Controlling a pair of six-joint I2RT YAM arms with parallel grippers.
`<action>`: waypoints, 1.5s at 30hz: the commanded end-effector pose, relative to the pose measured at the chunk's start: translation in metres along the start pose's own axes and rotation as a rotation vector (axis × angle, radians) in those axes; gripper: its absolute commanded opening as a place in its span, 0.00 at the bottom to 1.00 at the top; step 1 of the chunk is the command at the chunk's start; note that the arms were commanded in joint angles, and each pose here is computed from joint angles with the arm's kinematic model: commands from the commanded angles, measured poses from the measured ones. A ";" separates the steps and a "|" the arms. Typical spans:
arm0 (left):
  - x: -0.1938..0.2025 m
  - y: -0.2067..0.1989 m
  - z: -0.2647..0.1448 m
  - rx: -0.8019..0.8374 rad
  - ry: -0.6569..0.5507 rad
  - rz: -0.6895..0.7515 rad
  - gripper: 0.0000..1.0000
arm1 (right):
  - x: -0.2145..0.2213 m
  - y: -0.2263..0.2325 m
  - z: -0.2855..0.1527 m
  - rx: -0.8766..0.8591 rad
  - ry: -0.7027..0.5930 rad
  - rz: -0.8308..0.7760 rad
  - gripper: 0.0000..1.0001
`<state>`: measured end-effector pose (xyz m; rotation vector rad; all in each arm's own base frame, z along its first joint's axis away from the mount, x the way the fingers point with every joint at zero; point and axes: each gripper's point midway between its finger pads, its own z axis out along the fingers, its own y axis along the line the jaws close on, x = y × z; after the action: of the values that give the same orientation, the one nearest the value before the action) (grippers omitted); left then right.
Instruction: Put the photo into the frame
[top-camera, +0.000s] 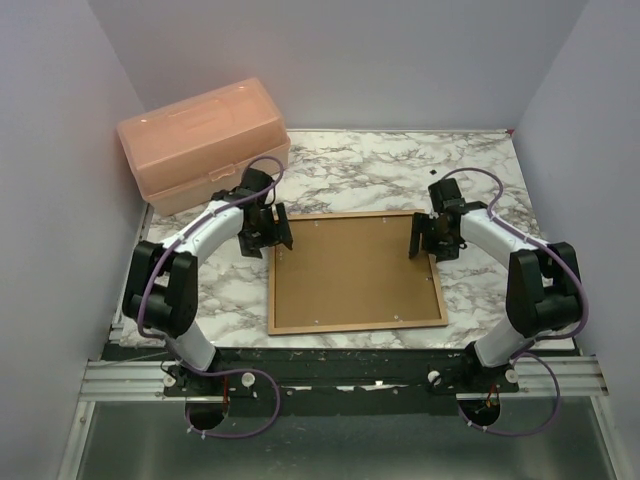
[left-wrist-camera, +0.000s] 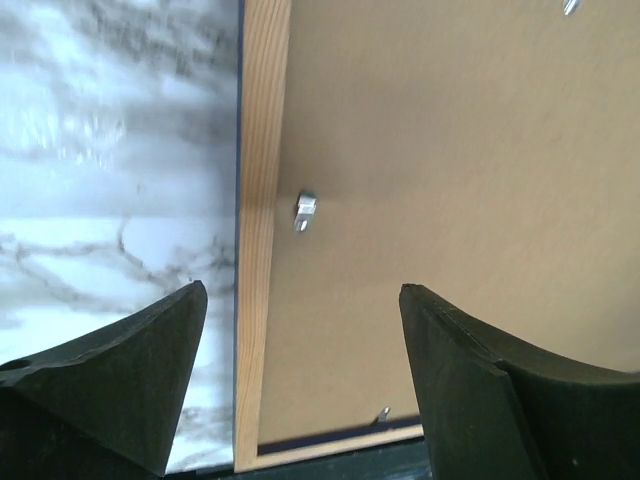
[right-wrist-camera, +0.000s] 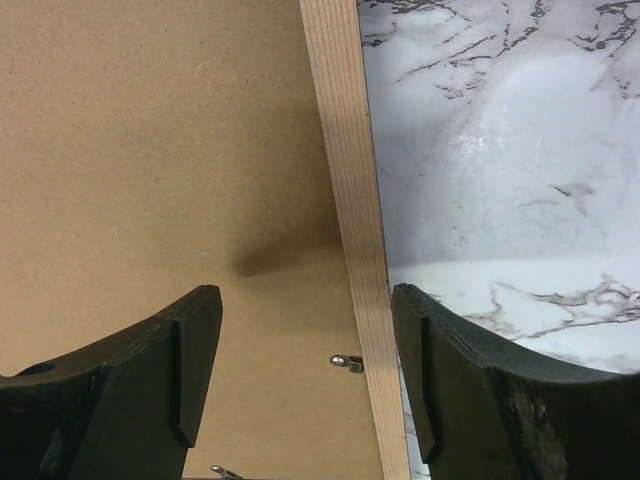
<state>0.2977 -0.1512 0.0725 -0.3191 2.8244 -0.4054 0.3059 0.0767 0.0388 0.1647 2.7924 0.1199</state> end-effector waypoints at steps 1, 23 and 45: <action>-0.021 0.005 0.013 -0.099 0.000 0.004 0.78 | -0.006 0.000 0.003 -0.001 -0.010 0.013 0.75; -0.003 0.013 0.056 -0.191 0.145 0.046 0.49 | -0.004 -0.001 0.008 0.000 -0.005 0.013 0.75; -0.017 -0.006 0.030 -0.082 0.059 0.037 0.52 | -0.001 0.008 0.004 -0.051 0.006 0.025 0.76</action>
<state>0.3217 -0.1482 0.0304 -0.2715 2.9585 -0.1897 0.3088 0.0748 0.0347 0.1750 2.7925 0.1167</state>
